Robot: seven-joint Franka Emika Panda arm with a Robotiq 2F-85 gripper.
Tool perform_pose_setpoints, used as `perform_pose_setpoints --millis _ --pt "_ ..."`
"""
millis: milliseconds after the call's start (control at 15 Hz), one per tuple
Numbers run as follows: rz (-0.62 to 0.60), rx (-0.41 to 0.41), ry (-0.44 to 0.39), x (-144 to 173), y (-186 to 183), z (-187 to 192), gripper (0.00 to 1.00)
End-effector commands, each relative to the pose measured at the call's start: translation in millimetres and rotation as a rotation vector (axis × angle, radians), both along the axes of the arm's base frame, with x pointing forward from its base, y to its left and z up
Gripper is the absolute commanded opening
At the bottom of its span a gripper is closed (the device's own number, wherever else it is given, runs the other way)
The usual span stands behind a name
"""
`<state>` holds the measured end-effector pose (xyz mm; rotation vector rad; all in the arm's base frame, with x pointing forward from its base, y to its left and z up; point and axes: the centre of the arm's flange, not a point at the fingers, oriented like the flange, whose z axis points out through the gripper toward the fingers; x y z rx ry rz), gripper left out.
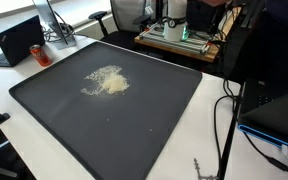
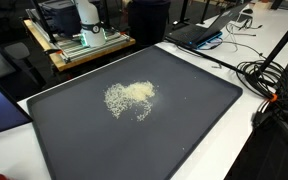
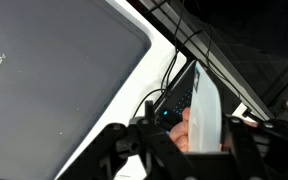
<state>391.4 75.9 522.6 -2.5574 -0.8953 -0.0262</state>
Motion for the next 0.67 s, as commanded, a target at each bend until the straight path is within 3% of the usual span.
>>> perform_pose_setpoints --millis 0,200,600 --pt "0.024 0.046 0.015 -0.7 -2.5 2.6 0.22" --pt "0.02 0.051 0.025 -1.7 -1.1 0.6 0.02" --pt "0.026 0.05 0.036 -3.6 0.5 -1.6 0.01"
